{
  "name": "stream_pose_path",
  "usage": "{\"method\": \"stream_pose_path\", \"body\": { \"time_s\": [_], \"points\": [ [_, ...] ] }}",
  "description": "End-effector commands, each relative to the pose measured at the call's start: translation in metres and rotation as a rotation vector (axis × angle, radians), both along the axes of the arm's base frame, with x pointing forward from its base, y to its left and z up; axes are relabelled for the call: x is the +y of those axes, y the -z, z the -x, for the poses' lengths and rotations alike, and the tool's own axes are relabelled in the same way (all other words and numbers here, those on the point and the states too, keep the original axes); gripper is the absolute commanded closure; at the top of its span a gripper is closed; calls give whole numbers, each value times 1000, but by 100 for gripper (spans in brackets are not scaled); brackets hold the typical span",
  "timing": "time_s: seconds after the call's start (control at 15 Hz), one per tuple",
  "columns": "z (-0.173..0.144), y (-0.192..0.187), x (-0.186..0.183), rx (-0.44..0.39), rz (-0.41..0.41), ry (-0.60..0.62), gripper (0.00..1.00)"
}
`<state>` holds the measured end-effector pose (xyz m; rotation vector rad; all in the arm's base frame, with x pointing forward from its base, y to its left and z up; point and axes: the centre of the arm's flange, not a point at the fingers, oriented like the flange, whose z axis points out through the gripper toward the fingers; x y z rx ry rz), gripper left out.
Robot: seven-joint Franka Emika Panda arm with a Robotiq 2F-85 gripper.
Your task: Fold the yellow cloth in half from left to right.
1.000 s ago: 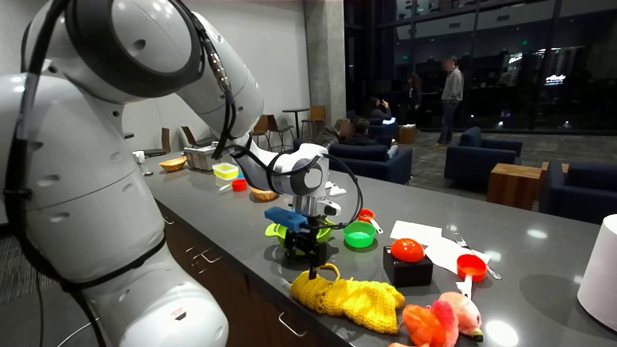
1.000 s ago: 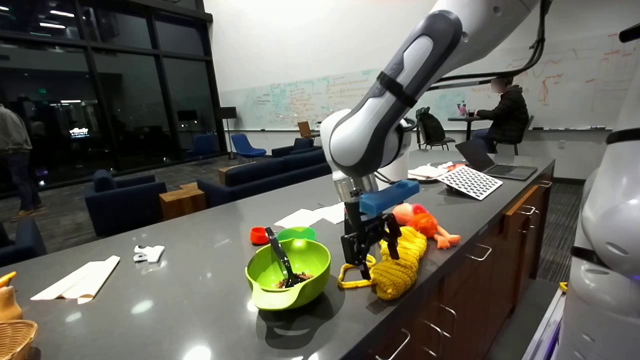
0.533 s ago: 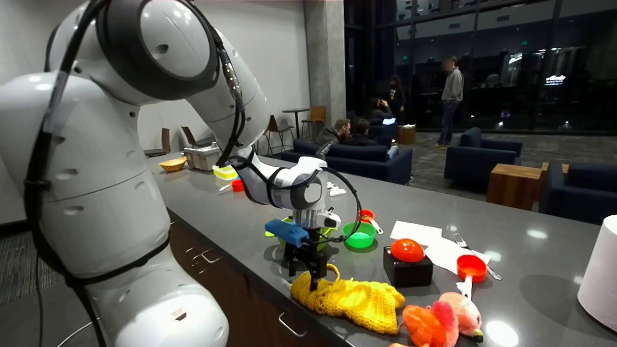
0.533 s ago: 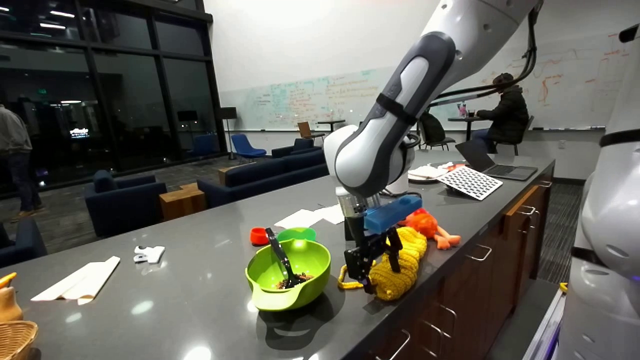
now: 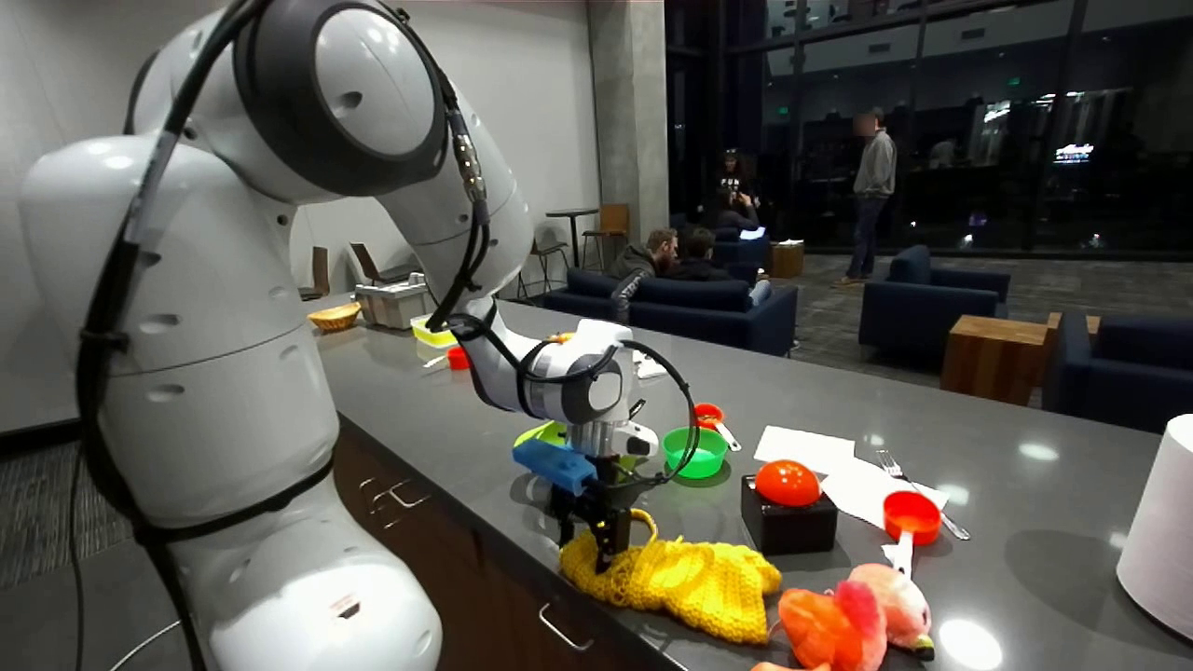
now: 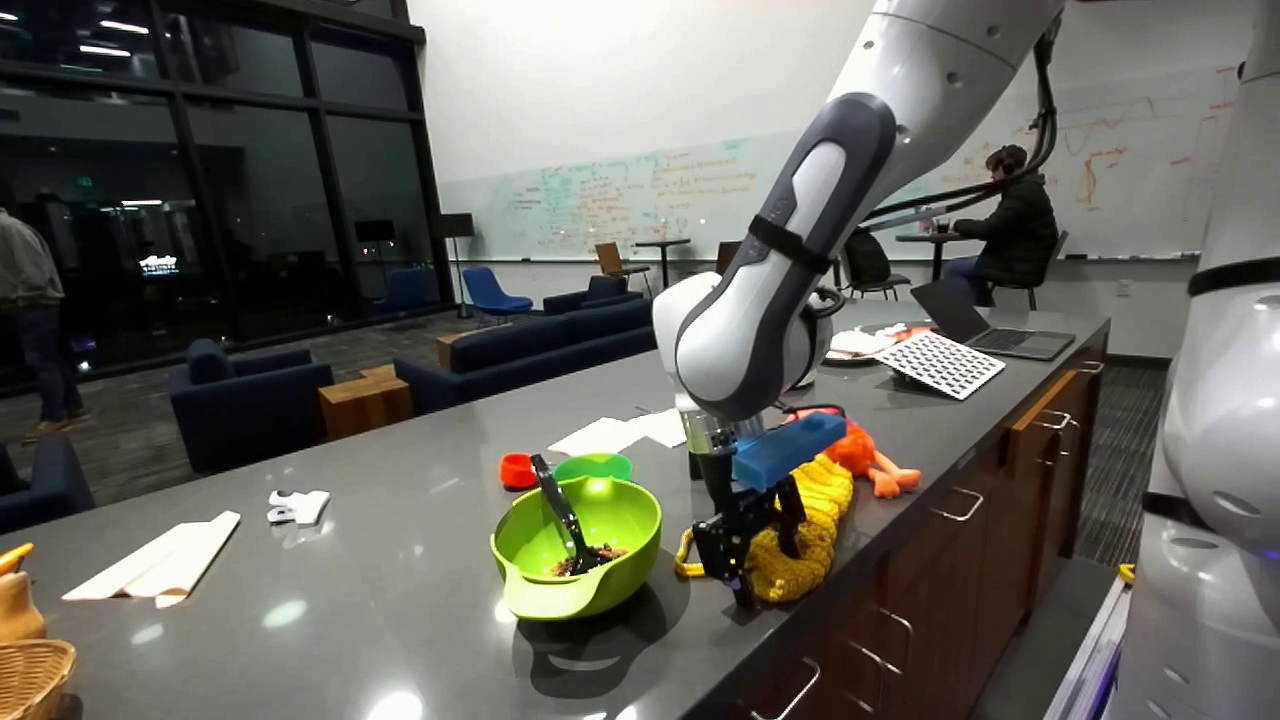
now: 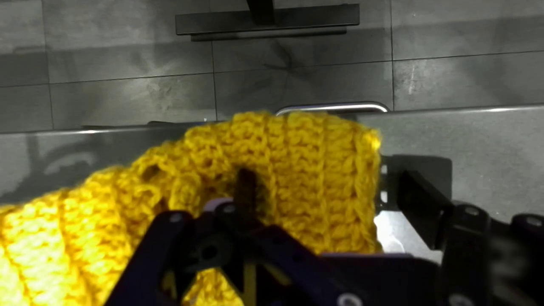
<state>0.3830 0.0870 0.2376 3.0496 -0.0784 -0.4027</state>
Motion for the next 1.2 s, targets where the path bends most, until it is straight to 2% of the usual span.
{"method": "stream_pose_path", "body": {
  "time_s": [0.0, 0.13, 0.4, 0.53, 0.8, 1.13],
  "points": [
    [3, 3, 0, -16, 2, -21, 43],
    [0, -1, 2, -22, 4, -30, 55],
    [-11, -16, 9, -49, -15, -64, 87],
    [-17, -28, 14, -63, -21, -90, 100],
    [-28, -56, 16, -95, -44, -124, 98],
    [-30, -98, -12, -141, -101, -100, 97]
  ]
}}
